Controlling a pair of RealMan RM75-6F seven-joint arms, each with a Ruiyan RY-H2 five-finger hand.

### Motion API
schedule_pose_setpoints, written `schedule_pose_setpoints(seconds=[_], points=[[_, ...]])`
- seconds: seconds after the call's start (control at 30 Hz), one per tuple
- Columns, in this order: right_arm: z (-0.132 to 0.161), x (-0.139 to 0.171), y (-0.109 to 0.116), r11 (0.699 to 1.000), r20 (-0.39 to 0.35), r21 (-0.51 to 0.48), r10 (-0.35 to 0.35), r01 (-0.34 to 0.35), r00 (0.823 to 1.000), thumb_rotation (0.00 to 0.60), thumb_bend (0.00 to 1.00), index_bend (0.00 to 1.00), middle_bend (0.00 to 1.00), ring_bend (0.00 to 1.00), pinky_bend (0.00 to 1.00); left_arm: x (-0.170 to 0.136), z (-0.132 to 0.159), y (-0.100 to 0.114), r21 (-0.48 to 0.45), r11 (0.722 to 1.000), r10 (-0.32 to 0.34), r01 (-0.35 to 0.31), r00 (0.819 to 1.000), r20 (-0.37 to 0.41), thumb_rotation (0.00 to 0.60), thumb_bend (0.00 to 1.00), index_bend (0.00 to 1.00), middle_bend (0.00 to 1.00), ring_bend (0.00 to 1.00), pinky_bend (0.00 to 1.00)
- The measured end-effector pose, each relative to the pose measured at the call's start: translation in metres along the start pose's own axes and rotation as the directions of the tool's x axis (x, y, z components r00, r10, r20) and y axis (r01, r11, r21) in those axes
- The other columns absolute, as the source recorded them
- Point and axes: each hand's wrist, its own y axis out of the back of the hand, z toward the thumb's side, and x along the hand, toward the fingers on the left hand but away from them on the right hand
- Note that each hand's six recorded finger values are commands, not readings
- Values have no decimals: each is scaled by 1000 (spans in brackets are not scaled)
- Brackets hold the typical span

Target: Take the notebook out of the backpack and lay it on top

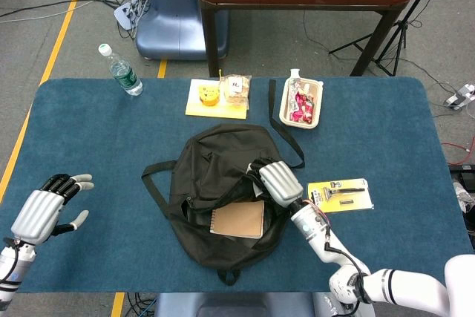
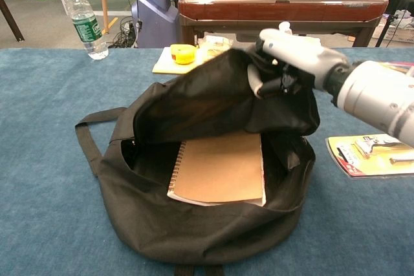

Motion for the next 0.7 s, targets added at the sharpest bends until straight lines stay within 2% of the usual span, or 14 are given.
schedule_pose_setpoints(seconds=[0.13, 0.33, 0.43, 0.57, 0.7], points=[[-2, -7, 7, 997, 52, -34, -69, 71, 996, 600, 975, 703, 436, 291, 322, 15, 17, 1, -11, 1000, 4, -3, 992, 125, 600, 289, 375, 353, 314, 263], [-4, -15, 11, 989, 100, -53, -131, 137, 986, 600, 976, 703, 418, 292, 322, 34, 47, -3, -38, 999, -1, 13, 956, 292, 600, 289, 402, 405, 356, 324], [-6, -21, 13, 984, 124, -60, -159, 167, 979, 600, 976, 703, 408, 292, 322, 41, 64, -7, -36, 999, -12, 28, 928, 372, 600, 289, 410, 420, 368, 331], [-6, -28, 14, 977, 157, -87, -177, 192, 972, 600, 976, 698, 387, 291, 321, 53, 90, -15, -47, 998, -17, 45, 875, 484, 600, 290, 413, 430, 376, 339], [-4, -36, 16, 971, 173, -102, -196, 215, 965, 600, 976, 685, 376, 289, 321, 62, 110, -24, -45, 997, -29, 65, 830, 556, 600, 289, 413, 431, 376, 341]])
